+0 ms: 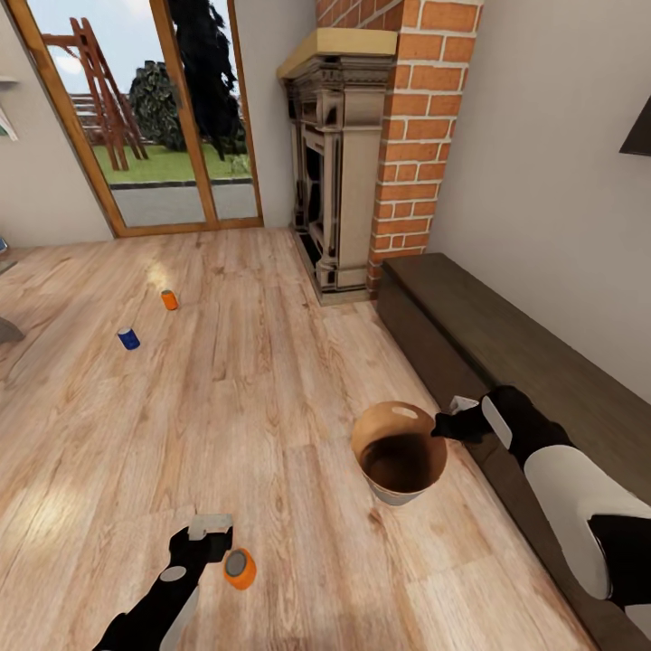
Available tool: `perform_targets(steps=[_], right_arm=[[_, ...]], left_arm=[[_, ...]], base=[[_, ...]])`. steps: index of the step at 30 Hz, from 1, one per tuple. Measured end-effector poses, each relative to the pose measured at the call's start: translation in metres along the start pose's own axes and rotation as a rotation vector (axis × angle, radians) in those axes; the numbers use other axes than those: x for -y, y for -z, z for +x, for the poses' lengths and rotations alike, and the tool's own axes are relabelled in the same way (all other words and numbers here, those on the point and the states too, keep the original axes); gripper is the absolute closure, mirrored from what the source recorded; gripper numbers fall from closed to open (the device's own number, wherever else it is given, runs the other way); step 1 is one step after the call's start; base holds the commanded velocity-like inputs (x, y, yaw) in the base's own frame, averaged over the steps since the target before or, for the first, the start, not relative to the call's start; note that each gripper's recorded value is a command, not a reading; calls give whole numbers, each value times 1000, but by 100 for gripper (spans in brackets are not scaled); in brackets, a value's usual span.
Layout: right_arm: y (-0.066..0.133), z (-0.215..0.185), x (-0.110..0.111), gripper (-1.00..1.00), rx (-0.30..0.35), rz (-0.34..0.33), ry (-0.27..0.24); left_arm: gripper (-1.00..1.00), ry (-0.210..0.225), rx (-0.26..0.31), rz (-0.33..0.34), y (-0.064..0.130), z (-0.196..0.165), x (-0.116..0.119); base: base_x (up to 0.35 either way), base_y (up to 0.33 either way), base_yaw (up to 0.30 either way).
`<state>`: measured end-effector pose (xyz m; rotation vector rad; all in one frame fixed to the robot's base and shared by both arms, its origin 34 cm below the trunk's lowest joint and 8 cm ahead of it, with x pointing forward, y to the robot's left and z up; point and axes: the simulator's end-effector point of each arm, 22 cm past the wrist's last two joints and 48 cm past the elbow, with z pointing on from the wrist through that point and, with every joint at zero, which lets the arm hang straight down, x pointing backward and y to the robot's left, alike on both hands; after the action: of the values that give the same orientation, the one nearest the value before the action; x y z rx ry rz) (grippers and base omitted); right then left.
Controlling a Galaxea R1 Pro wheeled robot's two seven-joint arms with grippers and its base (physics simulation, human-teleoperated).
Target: Put the three can of soda from the living room inside the tash can in the kitchen.
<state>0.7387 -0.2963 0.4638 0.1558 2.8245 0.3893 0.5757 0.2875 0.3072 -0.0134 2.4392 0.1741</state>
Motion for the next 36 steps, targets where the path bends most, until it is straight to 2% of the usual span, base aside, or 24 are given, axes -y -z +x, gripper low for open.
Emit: perform_targets(steps=[4, 6, 11, 15, 21, 26, 32, 36], right_arm=[[13, -11, -10, 100, 6, -16, 5], [19, -22, -13, 100, 39, -16, 20], [18, -28, -13, 100, 71, -9, 45], [10, -24, -17, 100, 74, -26, 42], [-3, -17, -14, 100, 70, -12, 63], [-12, -11, -13, 100, 70, -19, 61], [-23, -4, -5, 100, 70, -11, 63], [-28, -1, -3, 100, 70, -10, 64]], left_arm=[[-100, 2, -2, 3, -2, 4, 3], [-100, 3, -4, 6, -5, 9, 6], [-100, 5, -7, 11, -11, 19, 11], [-100, 5, -8, 11, -16, 27, 13], [-100, 6, 5, 13, -24, 36, 15], [-100, 7, 14, 16, -31, 44, 19], [-100, -30, 23, 44, -37, 54, 34], [-100, -38, 24, 53, -41, 59, 40]], base=[[0, 0, 0], [0, 0, 0], [0, 0, 0], [0, 0, 0], [0, 0, 0], [0, 0, 0], [0, 0, 0], [0, 0, 0]])
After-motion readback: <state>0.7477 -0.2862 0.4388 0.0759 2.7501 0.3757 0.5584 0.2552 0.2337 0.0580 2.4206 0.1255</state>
